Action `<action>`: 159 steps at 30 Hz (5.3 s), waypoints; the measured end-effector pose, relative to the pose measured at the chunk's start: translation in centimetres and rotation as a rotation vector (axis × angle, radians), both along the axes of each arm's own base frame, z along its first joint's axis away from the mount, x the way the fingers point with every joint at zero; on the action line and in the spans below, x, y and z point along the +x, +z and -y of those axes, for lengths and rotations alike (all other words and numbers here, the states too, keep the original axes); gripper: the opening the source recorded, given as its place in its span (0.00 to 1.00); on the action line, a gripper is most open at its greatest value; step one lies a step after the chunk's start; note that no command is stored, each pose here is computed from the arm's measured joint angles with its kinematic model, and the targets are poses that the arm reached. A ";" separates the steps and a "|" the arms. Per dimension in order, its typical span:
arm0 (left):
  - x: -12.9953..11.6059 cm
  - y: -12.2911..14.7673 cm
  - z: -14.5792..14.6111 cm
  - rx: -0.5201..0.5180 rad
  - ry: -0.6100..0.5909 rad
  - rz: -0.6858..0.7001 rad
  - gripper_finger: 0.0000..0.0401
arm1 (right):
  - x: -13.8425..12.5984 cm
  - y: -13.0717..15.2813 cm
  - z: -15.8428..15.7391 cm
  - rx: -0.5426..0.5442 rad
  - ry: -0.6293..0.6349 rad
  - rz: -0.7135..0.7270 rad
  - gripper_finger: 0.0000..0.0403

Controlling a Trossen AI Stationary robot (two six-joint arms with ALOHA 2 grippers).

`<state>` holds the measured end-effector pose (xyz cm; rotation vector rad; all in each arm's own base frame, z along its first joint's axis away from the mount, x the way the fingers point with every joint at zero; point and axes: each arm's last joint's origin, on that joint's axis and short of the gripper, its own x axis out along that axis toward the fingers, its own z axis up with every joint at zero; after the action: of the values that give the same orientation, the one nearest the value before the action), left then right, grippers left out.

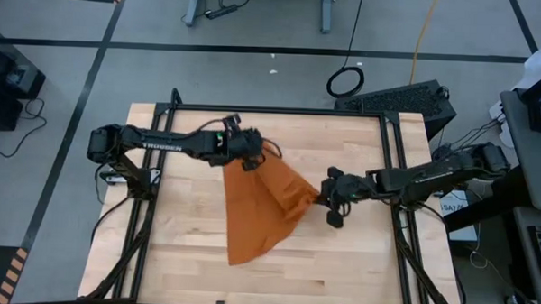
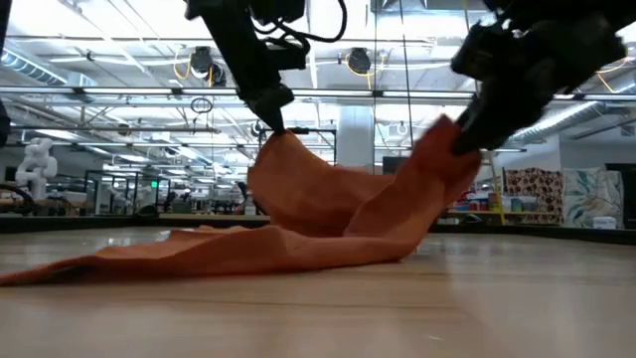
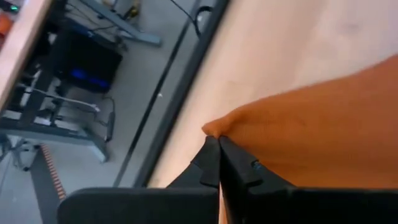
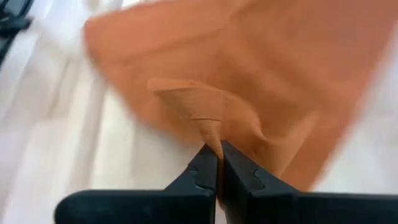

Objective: Roll towel
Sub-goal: Roll the brown towel

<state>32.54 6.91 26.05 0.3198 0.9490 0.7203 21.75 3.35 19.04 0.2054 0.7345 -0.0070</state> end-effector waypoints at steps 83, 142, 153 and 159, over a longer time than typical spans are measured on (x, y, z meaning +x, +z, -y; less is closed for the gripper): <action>-8.7 -13.1 8.7 -0.510 -0.182 0.009 0.39 | 2.7 -7.7 7.6 -0.197 -0.354 -0.270 0.28; -14.2 -16.0 6.9 -0.594 -0.089 0.115 0.38 | -0.2 -4.1 12.6 -0.020 -0.748 -0.351 0.37; -12.0 -13.6 8.8 -0.685 -0.292 0.216 0.38 | -1.1 -5.0 7.5 0.074 -0.699 -0.413 0.37; -10.7 -12.0 8.9 -0.634 -0.350 0.267 0.38 | -1.1 -5.0 5.5 -0.096 -0.565 -0.429 0.37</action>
<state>21.85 -1.98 14.04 -0.1671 0.7914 0.1145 20.68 -2.19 13.99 0.3193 1.0792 -0.6386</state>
